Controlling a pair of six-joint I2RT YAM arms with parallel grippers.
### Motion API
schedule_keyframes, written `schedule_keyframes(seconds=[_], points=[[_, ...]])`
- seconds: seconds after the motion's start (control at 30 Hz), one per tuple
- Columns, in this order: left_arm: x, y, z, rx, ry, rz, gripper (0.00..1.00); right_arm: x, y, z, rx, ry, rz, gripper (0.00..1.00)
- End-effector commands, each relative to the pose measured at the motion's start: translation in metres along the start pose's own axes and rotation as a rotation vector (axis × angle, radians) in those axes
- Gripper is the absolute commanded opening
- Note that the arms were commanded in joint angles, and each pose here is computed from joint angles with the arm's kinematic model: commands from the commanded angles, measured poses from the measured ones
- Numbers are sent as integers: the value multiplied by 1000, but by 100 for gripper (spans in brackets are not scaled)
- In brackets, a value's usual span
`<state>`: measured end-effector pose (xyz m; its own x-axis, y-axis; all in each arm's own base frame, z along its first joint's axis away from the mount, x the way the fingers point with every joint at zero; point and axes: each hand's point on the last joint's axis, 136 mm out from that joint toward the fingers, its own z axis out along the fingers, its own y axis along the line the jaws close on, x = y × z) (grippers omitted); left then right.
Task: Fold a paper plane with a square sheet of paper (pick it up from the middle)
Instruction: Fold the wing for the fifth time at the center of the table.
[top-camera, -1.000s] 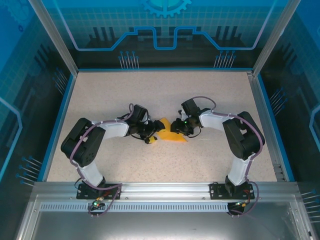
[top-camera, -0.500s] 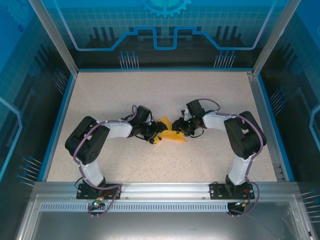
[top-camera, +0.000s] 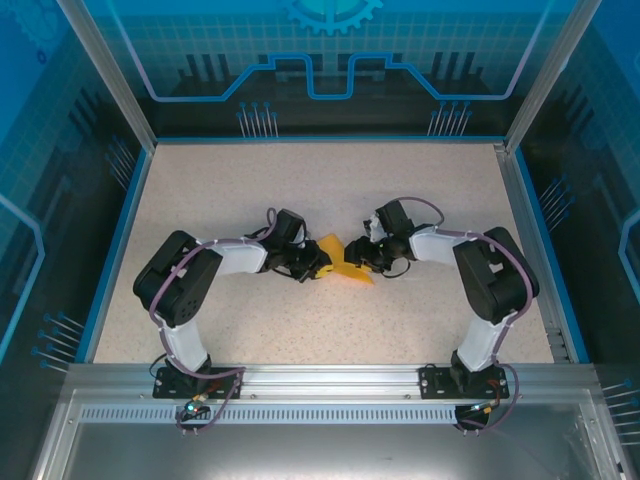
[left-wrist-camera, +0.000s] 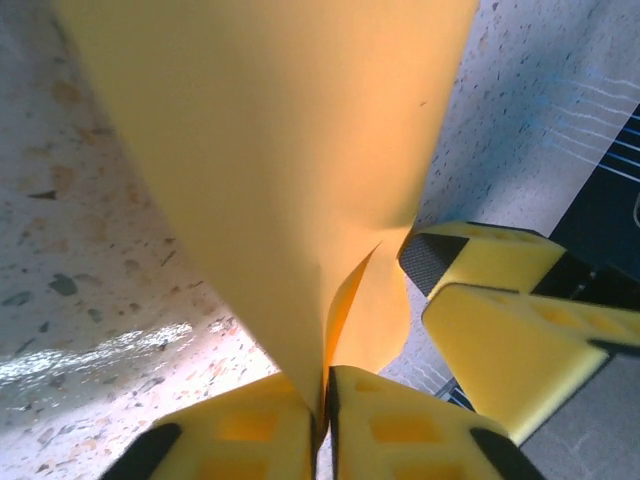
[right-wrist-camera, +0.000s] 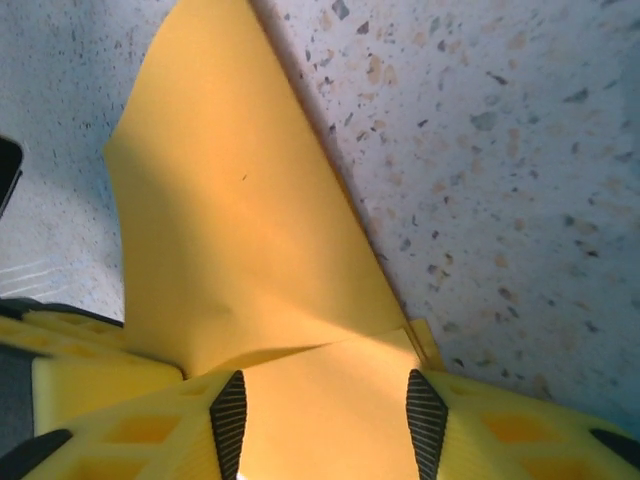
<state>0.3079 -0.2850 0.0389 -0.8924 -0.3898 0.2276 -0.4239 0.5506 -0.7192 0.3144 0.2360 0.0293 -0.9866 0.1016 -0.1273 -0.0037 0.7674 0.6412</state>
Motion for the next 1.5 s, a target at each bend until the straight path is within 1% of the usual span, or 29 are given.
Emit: schedule_keyframes(seconds=[0.0, 0.13, 0.23, 0.33, 0.4, 0.5, 0.57, 0.63, 0.73, 0.9, 1.1, 1.3, 1.4, 1.47], points=[[1, -4, 1, -18, 11, 22, 10, -13, 7, -24, 22, -101, -166, 54], [1, -6, -5, -41, 12, 44, 9, -14, 10, -41, 50, -205, -323, 64], [1, -4, -12, -55, 10, 53, 9, -11, 17, -48, 78, -255, -439, 66], [0, -2, -22, -65, 4, 59, 9, -8, 21, -50, 156, -322, -560, 60], [0, 1, -29, -75, 1, 61, 9, -5, 28, -49, 162, -349, -645, 58], [0, 5, -39, -91, 0, 68, 8, 0, 41, -47, 148, -381, -775, 57], [2, 7, -45, -101, 3, 72, 9, 7, 53, -44, 130, -413, -897, 57], [1, 7, -50, -104, -1, 72, 9, 11, 69, -44, 111, -472, -1008, 57], [1, 4, -53, -98, -5, 76, 9, 17, 79, -40, 106, -478, -1087, 56], [-2, -7, -50, -68, 1, 75, 9, 32, 87, -20, 110, -470, -1219, 54], [-5, -20, -46, -50, 20, 102, 10, 41, 81, 0, 152, -447, -1305, 51], [-8, -23, -38, -52, 41, 105, 10, 39, 72, 12, 205, -454, -1313, 49], [-8, -22, -35, -57, 47, 101, 10, 32, 67, 17, 240, -473, -1301, 43], [-8, -21, -35, -60, 48, 98, 10, 27, 64, 19, 265, -489, -1297, 41]])
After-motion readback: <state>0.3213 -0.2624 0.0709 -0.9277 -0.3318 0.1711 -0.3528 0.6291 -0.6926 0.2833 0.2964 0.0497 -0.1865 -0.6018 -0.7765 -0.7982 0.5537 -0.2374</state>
